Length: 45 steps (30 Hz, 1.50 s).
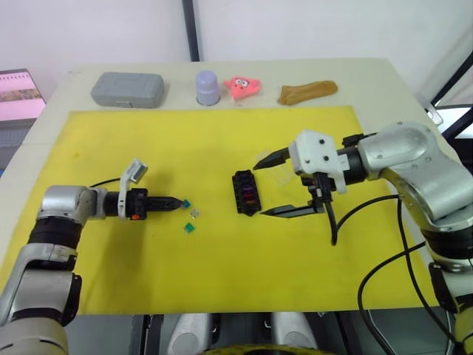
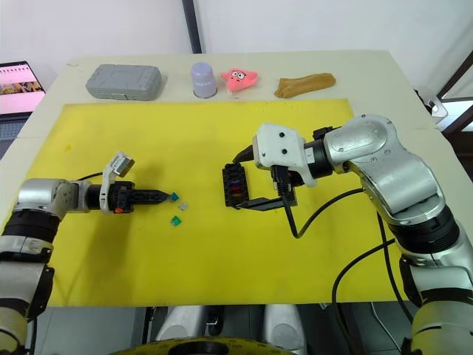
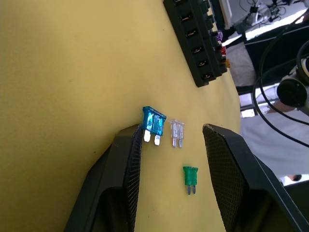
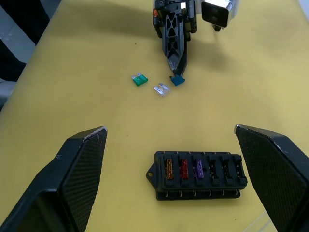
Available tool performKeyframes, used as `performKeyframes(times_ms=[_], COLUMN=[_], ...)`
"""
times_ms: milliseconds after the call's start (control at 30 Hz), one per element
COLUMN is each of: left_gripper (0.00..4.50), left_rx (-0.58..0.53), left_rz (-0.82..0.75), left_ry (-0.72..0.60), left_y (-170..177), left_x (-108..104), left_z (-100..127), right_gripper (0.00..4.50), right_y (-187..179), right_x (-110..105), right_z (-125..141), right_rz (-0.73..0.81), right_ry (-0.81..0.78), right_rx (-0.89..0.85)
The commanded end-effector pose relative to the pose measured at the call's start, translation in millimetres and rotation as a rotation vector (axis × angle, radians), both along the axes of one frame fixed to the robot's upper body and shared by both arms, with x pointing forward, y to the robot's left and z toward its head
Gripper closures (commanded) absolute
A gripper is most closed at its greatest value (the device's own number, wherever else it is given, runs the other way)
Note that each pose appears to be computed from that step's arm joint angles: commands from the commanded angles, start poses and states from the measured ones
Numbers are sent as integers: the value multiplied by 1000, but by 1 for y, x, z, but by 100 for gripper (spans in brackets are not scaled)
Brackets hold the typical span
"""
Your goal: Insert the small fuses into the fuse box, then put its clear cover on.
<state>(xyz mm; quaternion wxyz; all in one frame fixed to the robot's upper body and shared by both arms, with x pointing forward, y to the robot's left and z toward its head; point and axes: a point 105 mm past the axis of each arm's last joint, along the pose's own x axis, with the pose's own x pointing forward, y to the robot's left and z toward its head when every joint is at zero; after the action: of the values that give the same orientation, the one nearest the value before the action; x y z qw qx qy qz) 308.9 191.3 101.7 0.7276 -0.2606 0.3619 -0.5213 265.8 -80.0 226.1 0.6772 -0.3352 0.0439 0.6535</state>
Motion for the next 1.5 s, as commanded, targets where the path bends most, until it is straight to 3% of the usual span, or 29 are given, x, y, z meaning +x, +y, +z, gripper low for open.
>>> performKeyframes(times_ms=[33,133,200,233,667,900,1033,1200,1367,1500], left_gripper=[238,330,430,445,445,445,445,445,445,445], left_rx=[20,28,29,35,82,70,17,-25,-61,-55], left_rz=[-13,3,2,1,13,44,70,27,-80,-196], left_ry=[17,13,15,17,21,-6,-107,-329,-584,-710], left_y=[-4,-1,-1,0,7,14,16,8,-24,-55], left_x=[0,2,2,1,-2,0,8,9,1,-14], left_z=[-9,-11,-12,-14,-26,-18,11,58,115,135], right_gripper=[0,0,0,0,0,0,0,0,0,0], right_y=[2,3,3,3,4,5,4,7,10,14], right_x=[-3,-2,-2,-2,-1,0,1,12,24,25], right_z=[13,13,14,14,14,14,11,18,29,36], right_rz=[12,10,10,10,9,7,-10,-93,-177,-198], right_ry=[-60,-60,-60,-61,-63,-62,-43,83,213,325], right_rx=[6,7,8,8,14,16,25,133,203,242])
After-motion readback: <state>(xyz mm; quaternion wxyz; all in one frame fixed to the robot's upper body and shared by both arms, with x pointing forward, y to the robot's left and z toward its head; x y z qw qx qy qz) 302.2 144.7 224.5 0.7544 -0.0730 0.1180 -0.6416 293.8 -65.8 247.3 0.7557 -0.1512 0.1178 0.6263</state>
